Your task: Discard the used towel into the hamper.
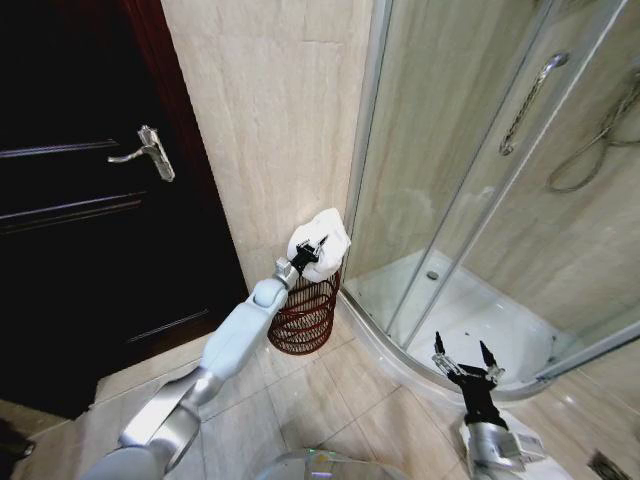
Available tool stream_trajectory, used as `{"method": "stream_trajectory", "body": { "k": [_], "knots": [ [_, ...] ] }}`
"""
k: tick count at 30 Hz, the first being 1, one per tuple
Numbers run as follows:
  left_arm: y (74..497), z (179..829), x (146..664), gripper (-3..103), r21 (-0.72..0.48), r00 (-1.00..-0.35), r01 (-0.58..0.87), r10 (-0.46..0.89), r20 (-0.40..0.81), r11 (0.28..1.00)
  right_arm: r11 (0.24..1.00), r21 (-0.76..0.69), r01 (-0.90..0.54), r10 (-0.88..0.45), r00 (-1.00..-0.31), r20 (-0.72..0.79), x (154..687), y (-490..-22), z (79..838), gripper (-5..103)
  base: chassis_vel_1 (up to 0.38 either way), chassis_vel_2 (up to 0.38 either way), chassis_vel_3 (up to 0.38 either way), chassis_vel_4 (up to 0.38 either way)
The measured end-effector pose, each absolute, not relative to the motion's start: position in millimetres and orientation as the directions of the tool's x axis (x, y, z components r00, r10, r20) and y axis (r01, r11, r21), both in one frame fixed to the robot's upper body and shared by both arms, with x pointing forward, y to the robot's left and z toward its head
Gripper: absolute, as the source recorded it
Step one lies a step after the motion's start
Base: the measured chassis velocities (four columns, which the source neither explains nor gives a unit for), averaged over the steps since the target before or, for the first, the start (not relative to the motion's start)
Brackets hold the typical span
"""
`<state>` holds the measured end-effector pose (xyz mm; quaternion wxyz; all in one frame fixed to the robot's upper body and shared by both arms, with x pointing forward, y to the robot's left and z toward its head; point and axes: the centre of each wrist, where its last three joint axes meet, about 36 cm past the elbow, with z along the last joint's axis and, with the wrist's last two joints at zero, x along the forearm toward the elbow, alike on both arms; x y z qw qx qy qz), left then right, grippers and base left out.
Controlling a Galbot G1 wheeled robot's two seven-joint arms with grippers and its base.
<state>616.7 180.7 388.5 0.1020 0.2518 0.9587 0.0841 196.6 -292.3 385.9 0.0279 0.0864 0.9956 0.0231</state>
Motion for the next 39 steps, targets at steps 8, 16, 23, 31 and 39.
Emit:
{"method": "stream_trajectory", "body": {
  "k": [8, 16, 23, 31, 39],
  "knots": [
    [205.6, 360.4, 608.3, 12, 0.292, -0.886, 0.427, 0.461, -0.055, 0.856, 0.982, 0.057, 0.180, 0.183, -0.982, -0.054, 195.1, -298.7, 380.2, 100, 0.000, 0.000, 0.000, 0.000],
    [206.0, 332.3, 582.5, 22, 0.275, -0.882, 0.463, 0.467, 0.055, 0.842, 0.982, 0.062, 0.178, 0.181, -0.982, -0.056, 199.9, -298.4, 379.8, 100, 0.000, 0.000, 0.000, 0.000],
    [202.1, 345.6, 573.7, 38, 0.265, -0.860, 0.511, 0.484, 0.164, 0.818, 0.982, 0.060, 0.180, 0.184, -0.981, -0.058, 200.0, -300.4, 381.7, 100, 0.000, 0.000, 0.000, 0.000],
    [199.5, 376.0, 557.9, 76, 0.240, -0.791, 0.590, 0.492, 0.364, 0.771, 0.981, 0.068, 0.182, 0.186, -0.981, -0.052, 198.2, -298.1, 378.8, 100, 0.000, 0.000, 0.000, 0.000],
    [204.2, 368.7, 535.1, 99, 0.208, -0.866, 0.495, 0.460, 0.193, 0.844, 0.980, 0.071, 0.185, 0.189, -0.980, -0.056, 195.2, -297.8, 379.3, 100, 0.000, 0.000, 0.000, 0.000]
  ]
}}
